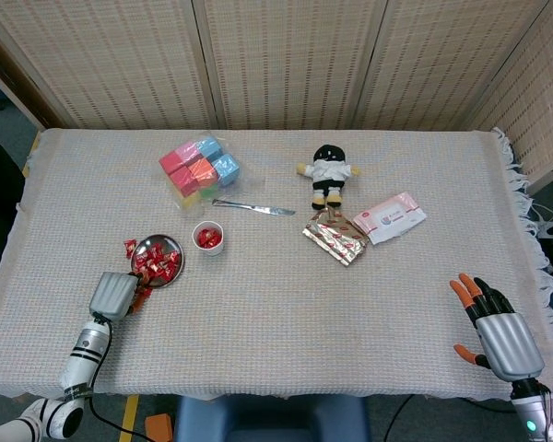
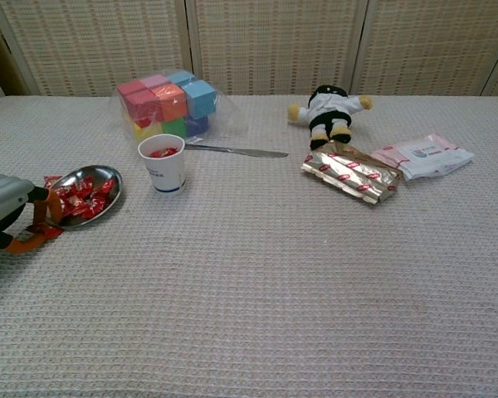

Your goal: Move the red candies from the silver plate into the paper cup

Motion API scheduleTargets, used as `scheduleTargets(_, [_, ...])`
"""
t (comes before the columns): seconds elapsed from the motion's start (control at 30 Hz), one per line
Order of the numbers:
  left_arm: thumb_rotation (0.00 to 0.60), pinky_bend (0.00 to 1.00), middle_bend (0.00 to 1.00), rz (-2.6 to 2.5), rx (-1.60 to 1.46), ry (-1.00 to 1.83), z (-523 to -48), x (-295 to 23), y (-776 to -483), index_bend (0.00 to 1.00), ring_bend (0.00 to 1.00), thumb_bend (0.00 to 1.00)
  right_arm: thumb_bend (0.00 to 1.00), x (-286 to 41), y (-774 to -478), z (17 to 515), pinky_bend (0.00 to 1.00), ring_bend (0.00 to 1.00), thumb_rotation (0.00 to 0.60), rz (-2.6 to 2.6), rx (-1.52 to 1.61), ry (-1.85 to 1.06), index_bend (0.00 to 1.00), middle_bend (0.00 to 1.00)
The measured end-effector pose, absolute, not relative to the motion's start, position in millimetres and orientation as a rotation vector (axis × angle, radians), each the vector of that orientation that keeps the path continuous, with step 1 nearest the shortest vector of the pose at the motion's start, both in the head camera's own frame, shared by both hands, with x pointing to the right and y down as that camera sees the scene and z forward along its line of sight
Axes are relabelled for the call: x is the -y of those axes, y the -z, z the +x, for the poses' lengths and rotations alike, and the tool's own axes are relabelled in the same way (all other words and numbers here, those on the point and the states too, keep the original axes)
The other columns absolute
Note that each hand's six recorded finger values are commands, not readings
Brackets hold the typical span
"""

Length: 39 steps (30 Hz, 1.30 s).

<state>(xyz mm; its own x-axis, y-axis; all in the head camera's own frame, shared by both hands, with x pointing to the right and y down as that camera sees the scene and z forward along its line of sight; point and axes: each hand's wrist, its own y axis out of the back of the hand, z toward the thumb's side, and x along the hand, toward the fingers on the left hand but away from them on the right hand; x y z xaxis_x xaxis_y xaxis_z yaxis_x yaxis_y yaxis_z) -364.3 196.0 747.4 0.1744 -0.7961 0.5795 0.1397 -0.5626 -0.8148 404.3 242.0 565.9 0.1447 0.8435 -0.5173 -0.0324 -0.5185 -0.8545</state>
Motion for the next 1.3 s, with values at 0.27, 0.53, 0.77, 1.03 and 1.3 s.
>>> scheduleTargets(0.27, [0.600, 1.00, 0.41, -1.666, -0.663, 1.479, -366, -200, -742, 0.36, 0.74, 0.40, 0.00, -242, -566, 404, 0.16, 0.00, 0.600, -1.669, 0.790, -1.469, 0.00, 0.00])
scheduleTargets(0.53, [0.600, 1.00, 0.50, -1.664, -0.675, 1.488, -372, -205, -743, 0.47, 0.74, 0.40, 0.00, -243, -566, 403, 0.16, 0.00, 0.600, -1.671, 0.786, -1.468, 0.00, 0.00])
scheduleTargets(0.77, [0.600, 1.00, 0.49, -1.669, -0.690, 1.479, -373, -206, -742, 0.46, 0.74, 0.40, 0.00, -243, -567, 403, 0.17, 0.00, 0.600, -1.671, 0.783, -1.473, 0.00, 0.00])
scheduleTargets(1.03, [0.600, 1.00, 0.42, -1.684, -0.720, 1.447, -371, -207, -737, 0.33, 0.74, 0.40, 0.00, -243, -567, 403, 0.17, 0.00, 0.600, -1.669, 0.783, -1.474, 0.00, 0.00])
scheduleTargets(1.3, [0.600, 1.00, 0.43, -1.689, -0.730, 1.438, -377, -219, -731, 0.37, 0.74, 0.40, 0.00, -243, -567, 403, 0.17, 0.00, 0.600, -1.670, 0.781, -1.473, 0.00, 0.00])
